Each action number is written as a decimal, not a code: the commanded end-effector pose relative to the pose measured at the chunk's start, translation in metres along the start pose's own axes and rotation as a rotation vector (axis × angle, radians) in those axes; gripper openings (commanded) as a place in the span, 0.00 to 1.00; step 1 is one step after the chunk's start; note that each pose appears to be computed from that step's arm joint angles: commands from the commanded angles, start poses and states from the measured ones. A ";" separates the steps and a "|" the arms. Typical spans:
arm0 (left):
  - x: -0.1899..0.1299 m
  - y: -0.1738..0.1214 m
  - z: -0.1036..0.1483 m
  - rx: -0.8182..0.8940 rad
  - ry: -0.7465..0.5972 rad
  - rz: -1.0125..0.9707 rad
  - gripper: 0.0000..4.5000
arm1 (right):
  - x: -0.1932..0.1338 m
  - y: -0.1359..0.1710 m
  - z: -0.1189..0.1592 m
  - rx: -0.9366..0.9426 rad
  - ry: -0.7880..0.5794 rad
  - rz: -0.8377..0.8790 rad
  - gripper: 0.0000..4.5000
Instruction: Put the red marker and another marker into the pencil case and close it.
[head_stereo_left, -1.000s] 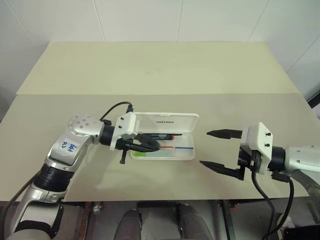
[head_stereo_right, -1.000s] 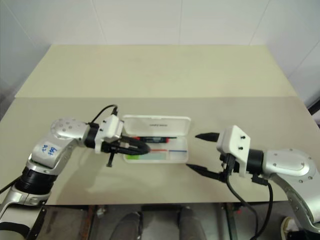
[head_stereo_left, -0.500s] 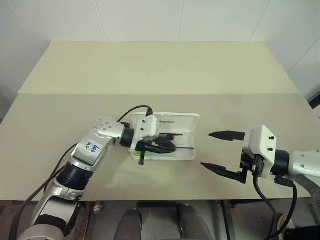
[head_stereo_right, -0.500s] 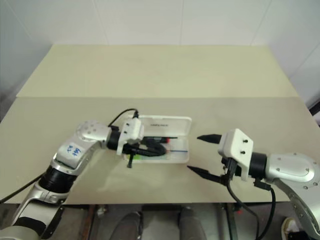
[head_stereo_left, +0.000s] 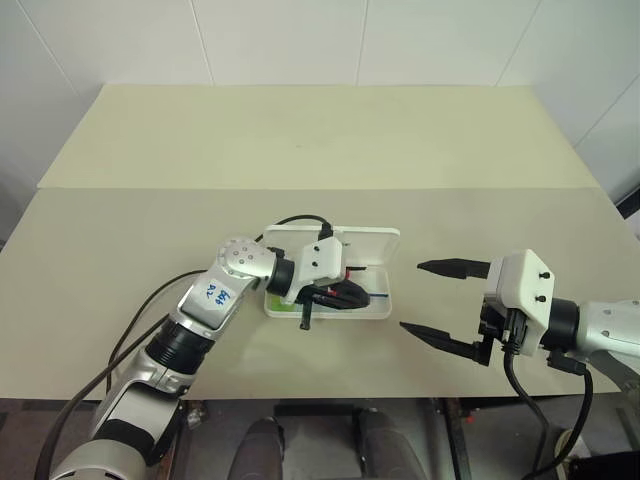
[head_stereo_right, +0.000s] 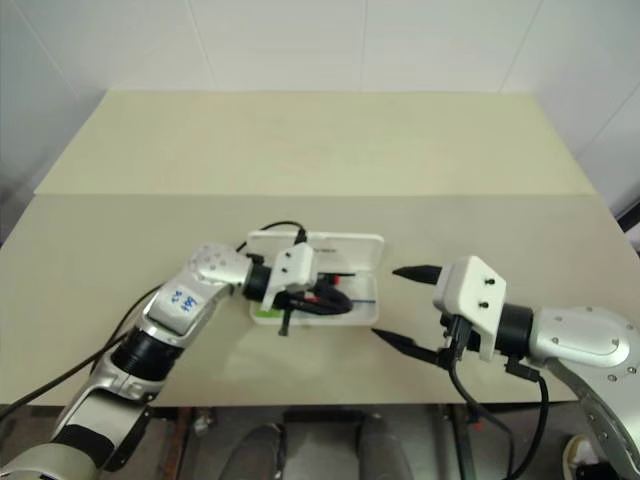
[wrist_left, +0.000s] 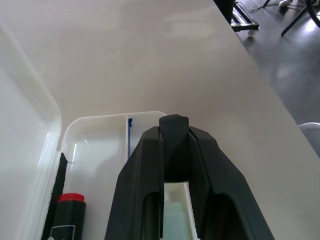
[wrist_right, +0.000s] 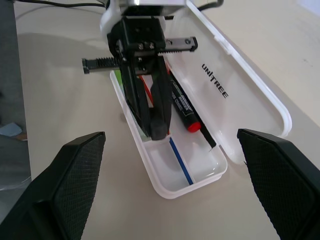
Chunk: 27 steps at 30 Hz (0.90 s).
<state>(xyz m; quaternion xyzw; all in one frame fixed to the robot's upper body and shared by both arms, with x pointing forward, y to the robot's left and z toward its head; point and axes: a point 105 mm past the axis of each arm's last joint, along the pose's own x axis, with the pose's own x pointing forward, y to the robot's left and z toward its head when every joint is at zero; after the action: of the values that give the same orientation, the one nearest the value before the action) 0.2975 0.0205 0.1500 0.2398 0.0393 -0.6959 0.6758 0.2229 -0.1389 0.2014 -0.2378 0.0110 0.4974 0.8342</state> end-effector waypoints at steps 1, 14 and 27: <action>0.009 0.002 0.011 0.063 -0.010 -0.005 0.08 | 0.002 0.003 0.009 -0.024 -0.034 0.004 1.00; 0.019 0.002 0.012 0.041 -0.022 -0.011 0.08 | 0.005 0.003 0.013 -0.027 -0.045 0.005 1.00; 0.020 0.004 0.007 0.049 -0.007 0.009 0.99 | 0.007 0.004 0.014 -0.021 -0.052 0.011 1.00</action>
<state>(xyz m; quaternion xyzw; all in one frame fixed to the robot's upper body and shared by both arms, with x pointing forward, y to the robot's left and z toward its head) 0.3024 0.0040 0.1400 0.2436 0.0433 -0.6922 0.6779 0.2259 -0.1327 0.2045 -0.2317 0.0038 0.4970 0.8362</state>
